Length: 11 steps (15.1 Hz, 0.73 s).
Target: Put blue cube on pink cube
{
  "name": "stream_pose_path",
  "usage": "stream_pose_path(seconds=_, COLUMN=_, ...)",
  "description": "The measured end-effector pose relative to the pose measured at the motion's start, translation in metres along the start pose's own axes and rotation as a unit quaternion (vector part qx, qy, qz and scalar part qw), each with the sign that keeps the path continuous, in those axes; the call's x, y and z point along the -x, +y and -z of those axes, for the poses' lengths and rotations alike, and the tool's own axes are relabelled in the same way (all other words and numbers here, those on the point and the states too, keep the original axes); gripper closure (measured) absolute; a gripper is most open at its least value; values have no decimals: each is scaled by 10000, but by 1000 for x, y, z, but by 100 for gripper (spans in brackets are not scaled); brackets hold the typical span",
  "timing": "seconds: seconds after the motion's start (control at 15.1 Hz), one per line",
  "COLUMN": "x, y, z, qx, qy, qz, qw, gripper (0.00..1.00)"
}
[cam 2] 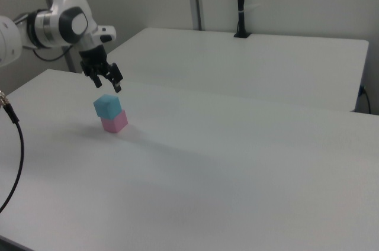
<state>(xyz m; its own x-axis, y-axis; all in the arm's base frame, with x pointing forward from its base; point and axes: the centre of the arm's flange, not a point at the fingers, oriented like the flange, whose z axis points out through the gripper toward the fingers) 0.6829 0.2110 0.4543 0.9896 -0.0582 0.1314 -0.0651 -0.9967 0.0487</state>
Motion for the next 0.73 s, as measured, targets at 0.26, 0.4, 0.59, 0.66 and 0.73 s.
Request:
stream_pose_path(seconds=0.26, x=18, y=79, z=102, qx=93, qy=-271, qz=-455, qw=9986, gripper=0)
stream_pose_path(seconds=0.4, x=32, y=113, z=141, qx=58, qy=-289, qz=-454, qw=9985, gripper=0)
stream_pose_path(seconds=0.59, x=57, y=163, z=183, qx=-19, qy=-247, qz=-366, qw=9990, gripper=0)
stream_pose_path(seconds=0.66, x=66, y=179, z=192, qx=-36, qy=-251, qz=-342, qw=9991, gripper=0)
stream_pose_path(seconds=0.73, x=73, y=195, z=199, qx=-44, qy=-268, qz=-313, qw=9991, gripper=0)
